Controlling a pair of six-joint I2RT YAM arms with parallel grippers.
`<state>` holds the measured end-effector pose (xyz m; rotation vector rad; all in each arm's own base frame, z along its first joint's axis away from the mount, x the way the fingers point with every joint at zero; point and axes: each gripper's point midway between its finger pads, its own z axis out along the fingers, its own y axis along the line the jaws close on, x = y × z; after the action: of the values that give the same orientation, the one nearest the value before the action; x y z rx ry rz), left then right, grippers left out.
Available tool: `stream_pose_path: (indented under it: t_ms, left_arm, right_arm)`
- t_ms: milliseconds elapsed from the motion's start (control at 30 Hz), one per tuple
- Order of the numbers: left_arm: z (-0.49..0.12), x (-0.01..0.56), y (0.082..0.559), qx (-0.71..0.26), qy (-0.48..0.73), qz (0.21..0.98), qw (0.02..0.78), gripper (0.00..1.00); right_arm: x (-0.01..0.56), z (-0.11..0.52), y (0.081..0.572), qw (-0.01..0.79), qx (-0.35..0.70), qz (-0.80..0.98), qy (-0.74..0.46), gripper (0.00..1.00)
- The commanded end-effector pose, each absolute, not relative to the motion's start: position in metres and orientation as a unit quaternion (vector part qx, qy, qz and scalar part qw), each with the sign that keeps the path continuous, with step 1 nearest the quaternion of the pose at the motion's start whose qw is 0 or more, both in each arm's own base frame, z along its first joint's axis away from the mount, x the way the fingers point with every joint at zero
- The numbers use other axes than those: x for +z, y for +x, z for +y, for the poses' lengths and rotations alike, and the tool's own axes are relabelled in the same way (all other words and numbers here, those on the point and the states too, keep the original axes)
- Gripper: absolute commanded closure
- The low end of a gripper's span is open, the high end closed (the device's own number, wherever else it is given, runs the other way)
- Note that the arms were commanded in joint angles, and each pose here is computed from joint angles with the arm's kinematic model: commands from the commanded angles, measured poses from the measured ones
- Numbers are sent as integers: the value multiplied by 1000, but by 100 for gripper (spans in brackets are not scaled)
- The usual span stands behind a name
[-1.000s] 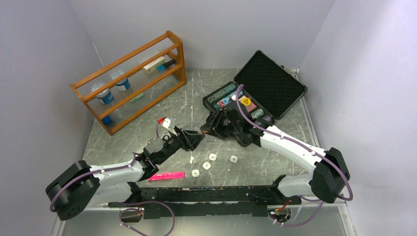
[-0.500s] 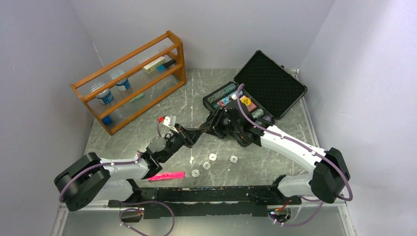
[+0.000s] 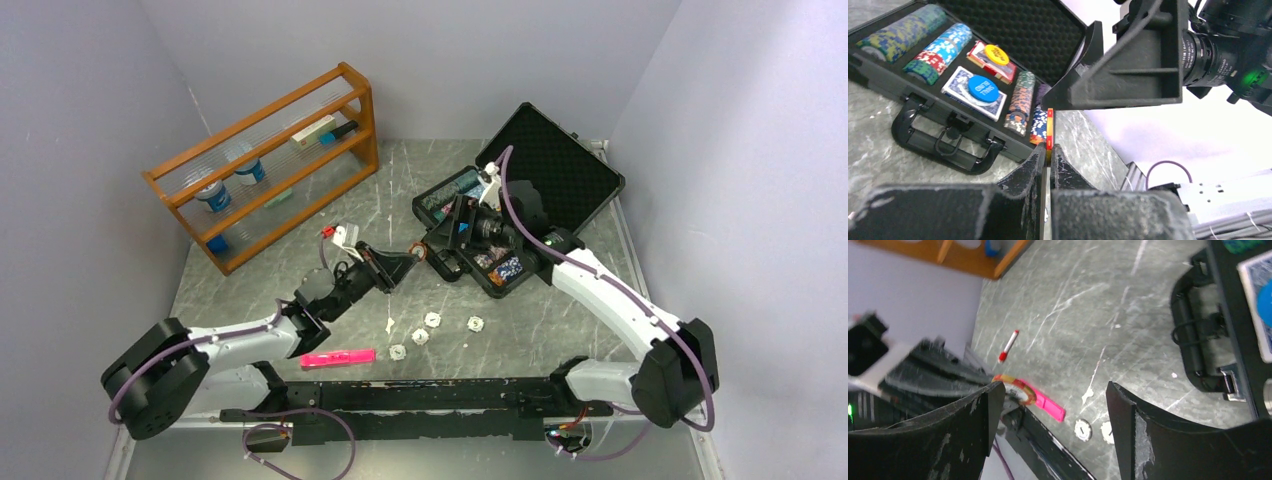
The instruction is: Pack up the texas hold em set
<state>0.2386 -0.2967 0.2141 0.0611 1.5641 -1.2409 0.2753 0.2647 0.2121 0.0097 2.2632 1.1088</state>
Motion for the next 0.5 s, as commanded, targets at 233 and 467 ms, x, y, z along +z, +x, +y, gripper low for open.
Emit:
stream_pose_path:
  t_ms: [233,467]
  left_arm:
    - [-305,273,197,-591,156,601,515,95]
    - [-300,282,176,-622,185,560,515,95]
  right_arm:
    - [289,280,203,360,532,714,-278,38]
    - [295,284,183,334,570,686,-304,50]
